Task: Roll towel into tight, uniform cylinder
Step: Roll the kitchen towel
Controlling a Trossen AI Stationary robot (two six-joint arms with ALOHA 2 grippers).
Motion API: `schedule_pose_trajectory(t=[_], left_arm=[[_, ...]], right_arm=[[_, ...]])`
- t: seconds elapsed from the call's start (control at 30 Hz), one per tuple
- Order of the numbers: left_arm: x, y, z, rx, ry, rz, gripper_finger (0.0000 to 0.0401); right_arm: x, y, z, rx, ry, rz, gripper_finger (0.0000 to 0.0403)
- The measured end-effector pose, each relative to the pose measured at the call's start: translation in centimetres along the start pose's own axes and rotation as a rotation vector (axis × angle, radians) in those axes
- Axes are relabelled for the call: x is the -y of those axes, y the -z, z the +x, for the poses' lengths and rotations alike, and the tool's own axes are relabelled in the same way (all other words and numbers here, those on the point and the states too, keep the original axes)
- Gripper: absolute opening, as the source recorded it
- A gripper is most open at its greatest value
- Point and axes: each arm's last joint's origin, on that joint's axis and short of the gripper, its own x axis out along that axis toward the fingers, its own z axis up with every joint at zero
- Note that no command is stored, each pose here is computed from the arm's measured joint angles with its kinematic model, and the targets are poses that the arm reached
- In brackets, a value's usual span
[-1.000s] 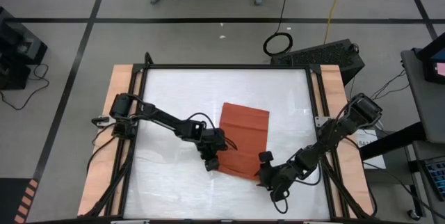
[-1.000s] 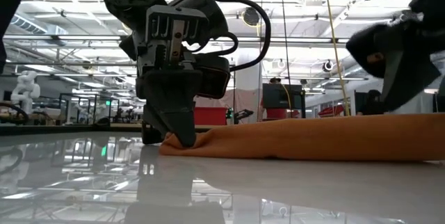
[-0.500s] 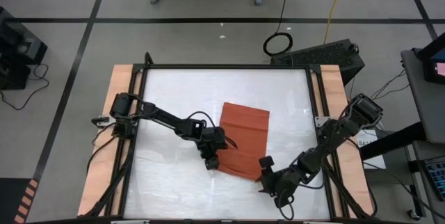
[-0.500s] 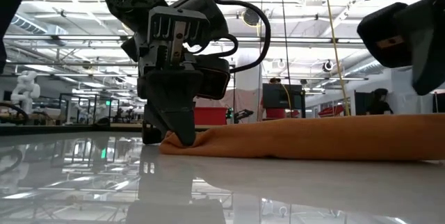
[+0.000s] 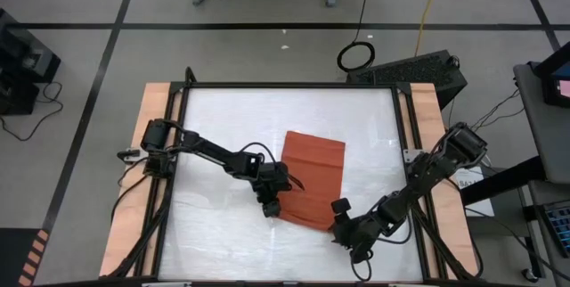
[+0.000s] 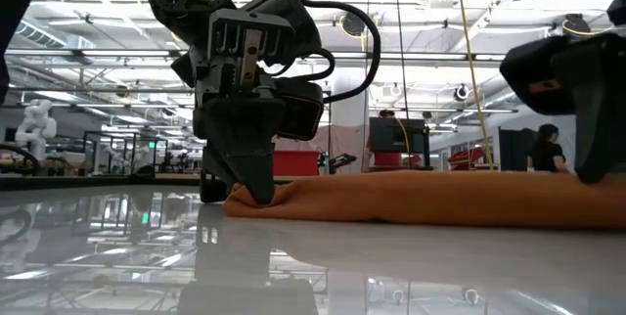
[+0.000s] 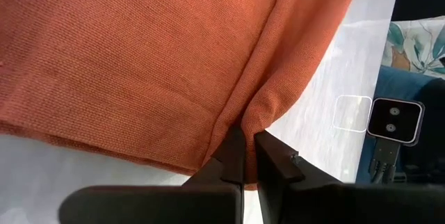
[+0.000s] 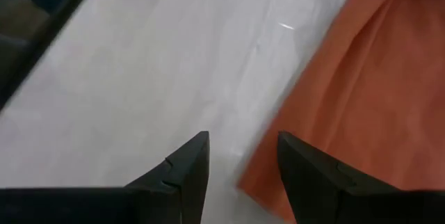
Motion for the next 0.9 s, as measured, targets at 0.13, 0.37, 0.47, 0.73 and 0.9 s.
schedule_pose_trajectory(t=[0.13,0.37,0.47,0.73,0.9], left_arm=[[0.0,0.0,0.0,-0.001,0.001,0.001,0.0016],[0.0,0.0,0.0,-0.006,0.008,0.004,0.0016],[0.1,0.0,0.0,-0.007,0.009,0.005,0.0016],[0.1,0.1,0.0,-0.022,0.030,0.026,0.0016],[0.4,0.1,-0.2,-0.023,0.046,0.070,0.0016]], right_arm=[[0.2,0.2,0.4,-0.017,0.010,0.004,0.0160],[0.8,0.8,0.5,-0.085,0.048,0.021,0.0160],[1.0,0.8,0.5,-0.095,0.054,0.023,0.0160],[2.0,0.9,0.8,-0.115,0.075,0.048,0.0153],[2.8,1.5,1.0,-0.127,0.093,0.123,0.0104]])
